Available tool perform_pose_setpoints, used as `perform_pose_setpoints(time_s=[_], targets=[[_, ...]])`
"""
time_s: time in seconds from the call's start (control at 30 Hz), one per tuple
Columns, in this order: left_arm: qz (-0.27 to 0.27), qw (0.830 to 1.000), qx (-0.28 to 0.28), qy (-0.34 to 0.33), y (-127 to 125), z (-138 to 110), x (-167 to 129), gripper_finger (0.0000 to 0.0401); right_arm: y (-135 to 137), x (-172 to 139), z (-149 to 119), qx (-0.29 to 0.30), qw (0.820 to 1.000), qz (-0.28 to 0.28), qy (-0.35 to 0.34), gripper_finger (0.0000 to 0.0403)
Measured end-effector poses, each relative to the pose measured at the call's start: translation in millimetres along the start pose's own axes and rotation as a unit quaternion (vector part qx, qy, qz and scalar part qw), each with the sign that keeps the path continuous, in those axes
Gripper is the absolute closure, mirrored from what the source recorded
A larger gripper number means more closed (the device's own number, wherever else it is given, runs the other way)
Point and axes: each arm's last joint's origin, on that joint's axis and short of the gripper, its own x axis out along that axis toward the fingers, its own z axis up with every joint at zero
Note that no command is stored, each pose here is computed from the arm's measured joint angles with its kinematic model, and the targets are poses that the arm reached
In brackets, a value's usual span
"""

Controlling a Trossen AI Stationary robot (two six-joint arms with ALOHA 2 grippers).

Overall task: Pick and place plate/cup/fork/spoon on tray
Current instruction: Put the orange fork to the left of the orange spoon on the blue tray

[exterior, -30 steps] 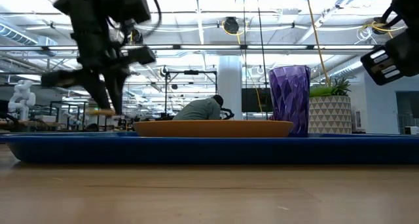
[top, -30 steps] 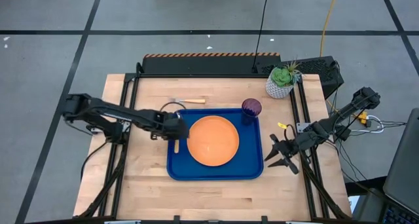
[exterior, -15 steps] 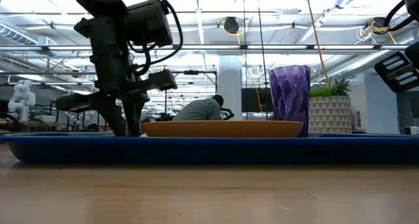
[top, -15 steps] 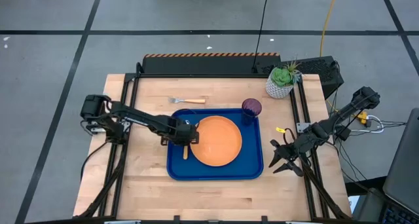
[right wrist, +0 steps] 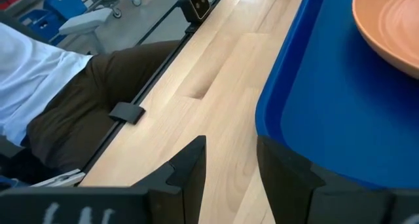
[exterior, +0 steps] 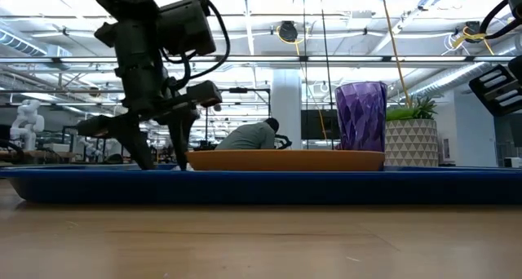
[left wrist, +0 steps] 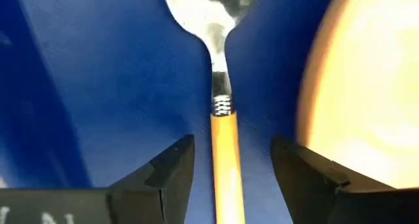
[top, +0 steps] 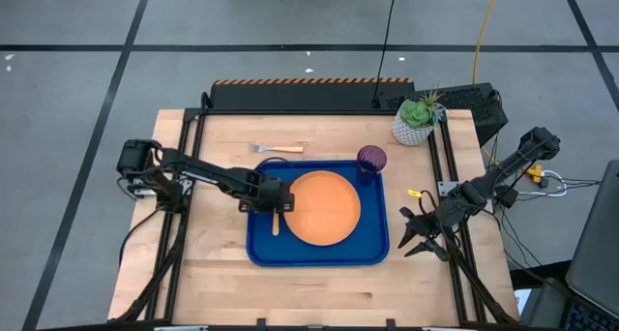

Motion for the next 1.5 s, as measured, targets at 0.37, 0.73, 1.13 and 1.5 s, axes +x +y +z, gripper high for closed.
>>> perform_pose_setpoints(time_s=[0.37,0.73,1.13,1.5], targets=[[-0.050,0.996,0.051,-0.058,7.7,23.3,-57.5,0.0197,-0.2,0.0,-0.6,0.000,1.000,-0.001,0.003,0.0273],[0.058,0.903,0.372,-0.208,23.4,82.1,-105.8,0.0216,-0.6,0.5,-0.1,-0.008,1.000,-0.008,0.000,0.0273],[0.082,0.837,0.534,-0.085,25.9,157.2,-107.6,0.0284,-5.2,-0.1,4.3,0.035,0.994,-0.095,-0.051,0.0273],[0.134,0.770,0.623,-0.036,17.7,179.5,-64.4,0.0210,-3.4,-0.8,12.1,0.060,0.989,-0.093,-0.098,0.0273]])
